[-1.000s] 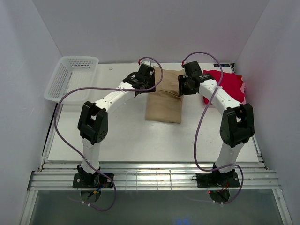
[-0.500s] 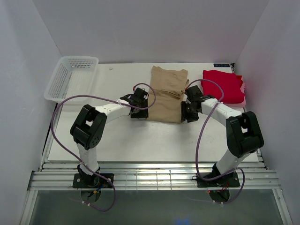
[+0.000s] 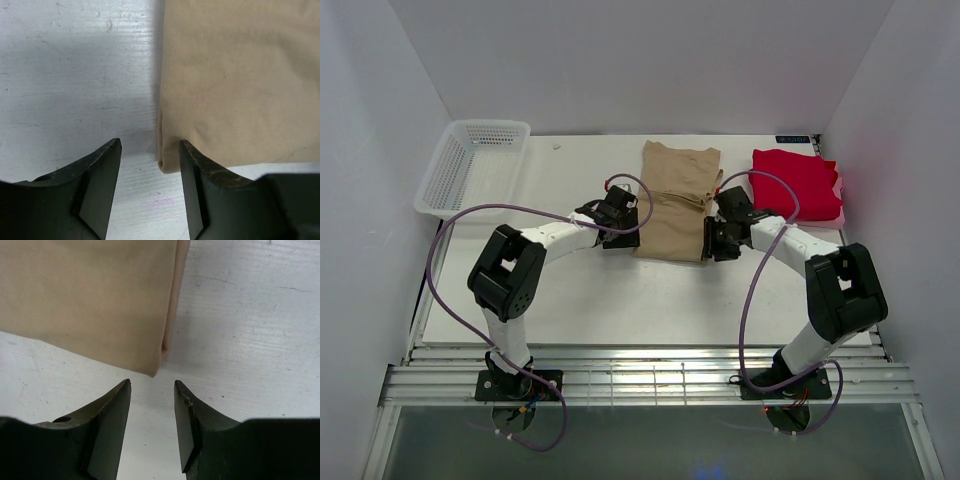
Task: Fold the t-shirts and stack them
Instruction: Fold the tshirt, then neatly place the folded tshirt to the corner
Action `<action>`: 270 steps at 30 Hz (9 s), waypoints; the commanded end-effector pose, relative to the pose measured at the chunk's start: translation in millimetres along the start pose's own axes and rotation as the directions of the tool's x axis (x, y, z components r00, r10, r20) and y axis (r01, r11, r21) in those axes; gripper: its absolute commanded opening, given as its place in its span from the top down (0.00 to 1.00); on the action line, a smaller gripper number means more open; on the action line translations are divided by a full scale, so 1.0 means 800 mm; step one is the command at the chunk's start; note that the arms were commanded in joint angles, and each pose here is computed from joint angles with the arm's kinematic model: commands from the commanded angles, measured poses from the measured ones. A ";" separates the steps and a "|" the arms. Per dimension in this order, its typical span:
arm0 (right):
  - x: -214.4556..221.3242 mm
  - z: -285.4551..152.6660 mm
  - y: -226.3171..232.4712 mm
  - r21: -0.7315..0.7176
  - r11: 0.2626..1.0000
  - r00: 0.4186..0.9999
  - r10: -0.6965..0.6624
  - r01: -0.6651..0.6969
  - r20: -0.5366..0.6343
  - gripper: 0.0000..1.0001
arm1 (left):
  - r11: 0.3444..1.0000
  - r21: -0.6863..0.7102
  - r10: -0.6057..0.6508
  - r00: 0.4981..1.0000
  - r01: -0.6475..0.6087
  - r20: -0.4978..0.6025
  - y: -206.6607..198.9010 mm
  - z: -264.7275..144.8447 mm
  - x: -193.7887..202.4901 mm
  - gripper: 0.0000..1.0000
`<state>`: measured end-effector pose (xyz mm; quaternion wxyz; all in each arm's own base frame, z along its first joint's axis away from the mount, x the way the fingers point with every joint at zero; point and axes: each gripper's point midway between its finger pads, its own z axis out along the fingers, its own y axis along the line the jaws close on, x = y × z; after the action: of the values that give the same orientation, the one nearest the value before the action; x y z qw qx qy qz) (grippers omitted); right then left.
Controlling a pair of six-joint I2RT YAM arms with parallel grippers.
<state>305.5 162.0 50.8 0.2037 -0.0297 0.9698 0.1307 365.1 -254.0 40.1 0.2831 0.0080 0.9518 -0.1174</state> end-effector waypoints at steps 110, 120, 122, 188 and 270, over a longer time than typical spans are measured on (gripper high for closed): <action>-0.134 -0.025 0.017 0.243 0.952 0.951 -0.239 0.188 0.199 0.92 | 0.988 0.150 -0.056 0.993 0.040 0.107 -0.069 -0.036 -0.105 0.97; -0.234 -0.098 0.020 0.307 0.946 0.873 -0.237 0.107 0.426 0.54 | 0.988 -0.086 -0.093 0.946 0.126 0.311 -0.027 -0.097 -0.187 0.39; -0.234 -0.117 0.027 0.277 0.954 0.861 -0.232 0.112 0.452 0.54 | 0.987 -0.085 -0.103 0.935 0.139 0.339 -0.029 -0.115 -0.200 0.39; 0.013 -0.015 0.005 -0.046 0.986 0.986 -0.164 0.163 -0.024 0.10 | 0.995 -0.094 -0.018 0.998 0.012 -0.057 -0.045 -0.089 0.061 0.32; -0.300 -0.079 -0.114 0.438 0.863 0.931 -0.341 0.254 0.132 0.92 | 0.986 -0.159 -0.066 0.996 0.057 -0.054 0.006 -0.108 0.099 0.33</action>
<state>497.6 79.1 147.3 0.2951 -0.1217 0.9444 -0.0789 251.7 -234.9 49.9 0.2319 -0.0286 0.9717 -0.0353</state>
